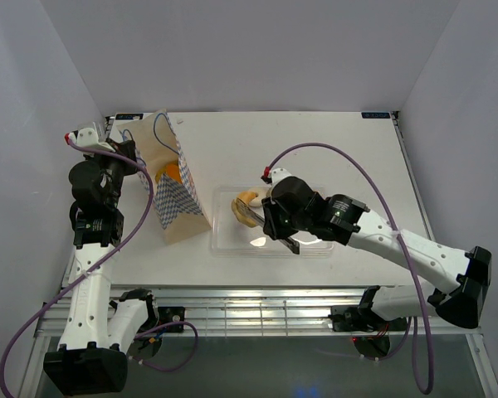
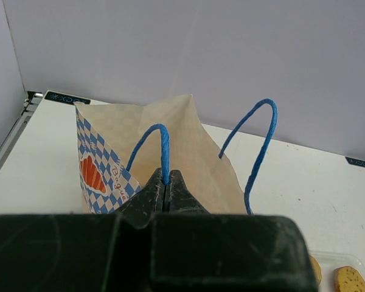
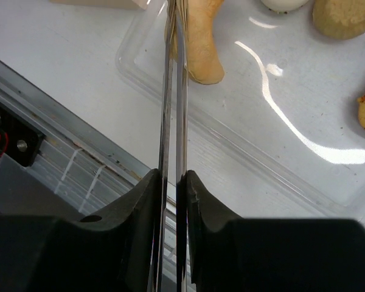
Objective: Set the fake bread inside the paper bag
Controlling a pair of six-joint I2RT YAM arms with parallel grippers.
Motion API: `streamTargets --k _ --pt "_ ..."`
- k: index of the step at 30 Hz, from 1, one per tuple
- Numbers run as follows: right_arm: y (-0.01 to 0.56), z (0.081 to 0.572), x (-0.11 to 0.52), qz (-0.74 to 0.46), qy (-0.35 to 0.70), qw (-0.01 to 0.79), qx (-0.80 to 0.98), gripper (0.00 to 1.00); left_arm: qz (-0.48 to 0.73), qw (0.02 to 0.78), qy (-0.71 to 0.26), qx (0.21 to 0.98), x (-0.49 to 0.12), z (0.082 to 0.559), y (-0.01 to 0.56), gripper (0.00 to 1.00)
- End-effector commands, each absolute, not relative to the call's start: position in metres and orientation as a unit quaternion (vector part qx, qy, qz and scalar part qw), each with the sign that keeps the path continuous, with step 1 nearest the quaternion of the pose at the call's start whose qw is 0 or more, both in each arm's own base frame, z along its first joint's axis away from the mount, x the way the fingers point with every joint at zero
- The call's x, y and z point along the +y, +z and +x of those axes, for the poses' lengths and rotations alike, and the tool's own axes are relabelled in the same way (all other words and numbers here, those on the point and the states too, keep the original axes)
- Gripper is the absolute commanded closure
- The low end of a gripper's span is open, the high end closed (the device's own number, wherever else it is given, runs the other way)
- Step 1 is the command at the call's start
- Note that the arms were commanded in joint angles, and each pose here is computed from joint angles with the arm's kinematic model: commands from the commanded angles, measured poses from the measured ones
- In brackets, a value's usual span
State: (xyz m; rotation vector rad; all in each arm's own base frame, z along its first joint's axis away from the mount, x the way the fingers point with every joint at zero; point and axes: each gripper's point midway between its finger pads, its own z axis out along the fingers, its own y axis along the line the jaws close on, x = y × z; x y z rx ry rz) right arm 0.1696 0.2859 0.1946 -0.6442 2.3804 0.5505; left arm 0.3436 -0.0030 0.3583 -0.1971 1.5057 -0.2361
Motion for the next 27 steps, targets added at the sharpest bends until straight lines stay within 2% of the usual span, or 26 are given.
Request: streamTargets --k 1,18,27 --pt "0.249 0.175 0.288 -0.232 0.246 0.355 0.871 0.92 -0.094 0.731 -0.103 0.668 0.0 0.339 0.371 1.0" --pt "0.403 0.163 0.332 -0.344 0.38 0.449 0.732 0.92 -0.128 0.742 -0.07 0.654 0.017 0.331 0.378 1.0" --pt "0.455 0.169 0.362 -0.366 0.418 0.485 0.675 0.92 -0.131 0.742 -0.069 0.653 0.018 0.331 0.378 1.0"
